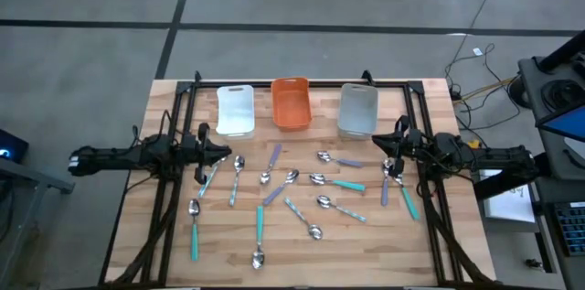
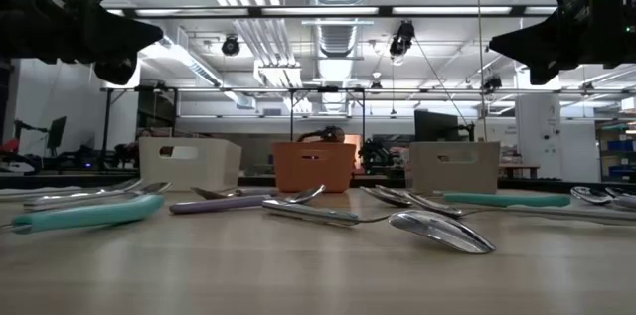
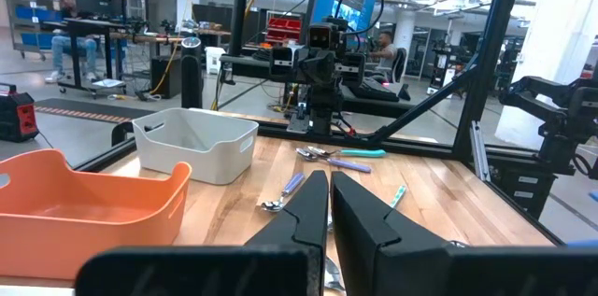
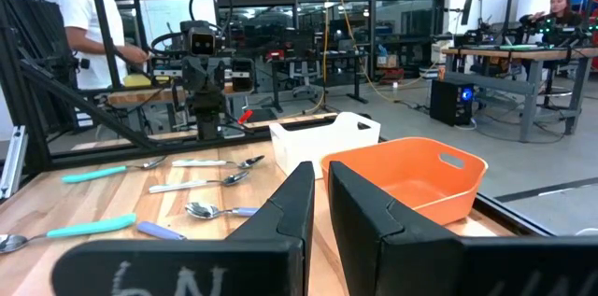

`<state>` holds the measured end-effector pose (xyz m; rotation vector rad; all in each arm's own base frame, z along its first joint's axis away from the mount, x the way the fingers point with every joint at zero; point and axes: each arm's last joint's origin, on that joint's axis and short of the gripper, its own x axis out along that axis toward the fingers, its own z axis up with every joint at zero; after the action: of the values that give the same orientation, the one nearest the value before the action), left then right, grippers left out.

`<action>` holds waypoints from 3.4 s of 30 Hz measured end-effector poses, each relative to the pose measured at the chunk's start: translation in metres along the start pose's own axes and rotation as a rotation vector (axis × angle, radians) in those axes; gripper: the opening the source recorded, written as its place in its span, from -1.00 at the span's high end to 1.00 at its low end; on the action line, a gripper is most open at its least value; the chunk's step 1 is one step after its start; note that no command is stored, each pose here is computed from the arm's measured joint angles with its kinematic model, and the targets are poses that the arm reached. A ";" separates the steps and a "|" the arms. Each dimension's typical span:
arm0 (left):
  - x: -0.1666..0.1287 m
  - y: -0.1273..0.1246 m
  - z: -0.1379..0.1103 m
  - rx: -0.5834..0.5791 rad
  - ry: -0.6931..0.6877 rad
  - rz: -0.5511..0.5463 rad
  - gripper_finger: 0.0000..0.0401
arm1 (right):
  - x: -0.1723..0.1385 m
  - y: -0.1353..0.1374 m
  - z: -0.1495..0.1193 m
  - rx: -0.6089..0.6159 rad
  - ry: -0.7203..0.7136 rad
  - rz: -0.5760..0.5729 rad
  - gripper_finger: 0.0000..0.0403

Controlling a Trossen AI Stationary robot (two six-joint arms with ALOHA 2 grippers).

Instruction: Sort silverware by color (type)

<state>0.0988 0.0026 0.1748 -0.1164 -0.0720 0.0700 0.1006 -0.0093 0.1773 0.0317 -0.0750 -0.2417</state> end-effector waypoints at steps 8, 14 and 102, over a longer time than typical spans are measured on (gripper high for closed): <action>0.000 0.000 0.000 0.000 0.000 0.000 1.00 | 0.000 0.000 0.000 0.000 0.000 0.000 0.86; 0.000 0.000 0.003 0.047 -0.031 -0.002 1.00 | 0.000 0.000 0.000 0.000 0.000 0.000 0.86; -0.012 -0.007 0.058 -0.177 -0.622 -0.138 1.00 | 0.199 0.150 0.036 0.132 1.269 0.007 0.86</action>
<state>0.0828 0.0008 0.2323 -0.2633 -0.7076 -0.0403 0.3266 0.0879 0.2332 0.3093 1.1717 -0.1745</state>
